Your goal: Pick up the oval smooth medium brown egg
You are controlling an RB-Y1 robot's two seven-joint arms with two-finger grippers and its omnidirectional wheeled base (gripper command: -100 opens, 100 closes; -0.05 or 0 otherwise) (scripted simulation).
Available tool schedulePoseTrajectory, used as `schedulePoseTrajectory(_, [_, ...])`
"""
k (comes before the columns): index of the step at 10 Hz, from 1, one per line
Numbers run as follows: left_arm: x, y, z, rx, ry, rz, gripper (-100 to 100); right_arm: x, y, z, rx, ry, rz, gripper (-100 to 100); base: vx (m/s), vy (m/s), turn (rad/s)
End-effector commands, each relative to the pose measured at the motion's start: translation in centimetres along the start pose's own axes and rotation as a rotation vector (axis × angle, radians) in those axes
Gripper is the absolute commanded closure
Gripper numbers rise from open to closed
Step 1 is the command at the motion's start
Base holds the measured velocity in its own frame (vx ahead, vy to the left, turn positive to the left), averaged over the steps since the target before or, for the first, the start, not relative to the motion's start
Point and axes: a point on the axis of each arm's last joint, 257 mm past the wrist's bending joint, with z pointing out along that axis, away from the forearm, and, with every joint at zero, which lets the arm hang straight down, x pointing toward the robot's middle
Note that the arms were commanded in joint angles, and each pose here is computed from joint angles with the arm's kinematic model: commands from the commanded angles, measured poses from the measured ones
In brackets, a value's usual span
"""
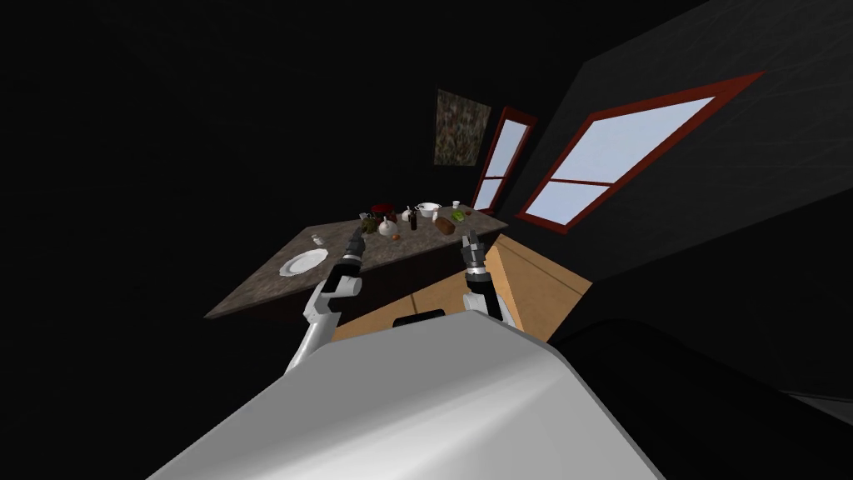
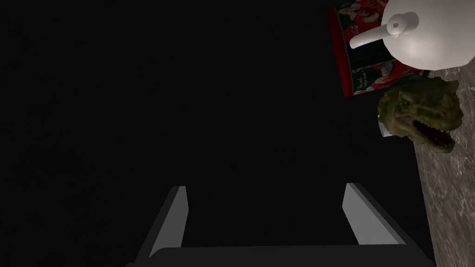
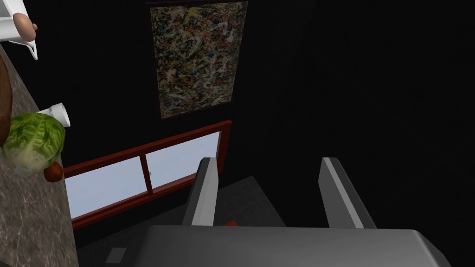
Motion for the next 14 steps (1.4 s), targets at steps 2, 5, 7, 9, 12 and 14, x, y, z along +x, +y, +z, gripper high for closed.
schedulePoseTrajectory(2, [-0.2, 1.9, 1.8, -0.072, 0.016, 0.012, -100, 0.0, 0.0, 0.0, 0.0, 0.0, 0.0, 0, -0.047, -0.016, 0.035])
schedulePoseTrajectory(5, [0.0, 4.3, 3.4, -0.151, 0.032, 0.017, -100, 0.0, 0.0, 0.0, 0.0, 0.0, 0.0, 0, -0.04, -0.021, 0.018])
schedulePoseTrajectory(7, [0.0, 5.6, 4.5, -0.201, 0.042, 0.023, -100, 0.0, 0.0, 0.0, 0.0, 0.0, 0.0, 0, -0.028, -0.023, 0.025])
schedulePoseTrajectory(9, [0.0, 7.6, 5.4, -0.265, 0.052, 0.028, -100, 0.0, 0.0, 0.0, 0.0, 0.0, 0.0, 0, -0.023, -0.031, 0.016])
schedulePoseTrajectory(12, [-0.2, 9.3, 7.3, -0.351, 0.068, 0.038, -100, 0.0, 0.0, 0.0, 0.0, 0.0, 0.0, 0, -0.014, -0.037, 0.013])
schedulePoseTrajectory(14, [-0.5, 10.7, 7.9, -0.408, 0.076, 0.041, -100, 0.0, 0.0, 0.0, 0.0, 0.0, 0.0, 0, -0.004, -0.046, 0.008])
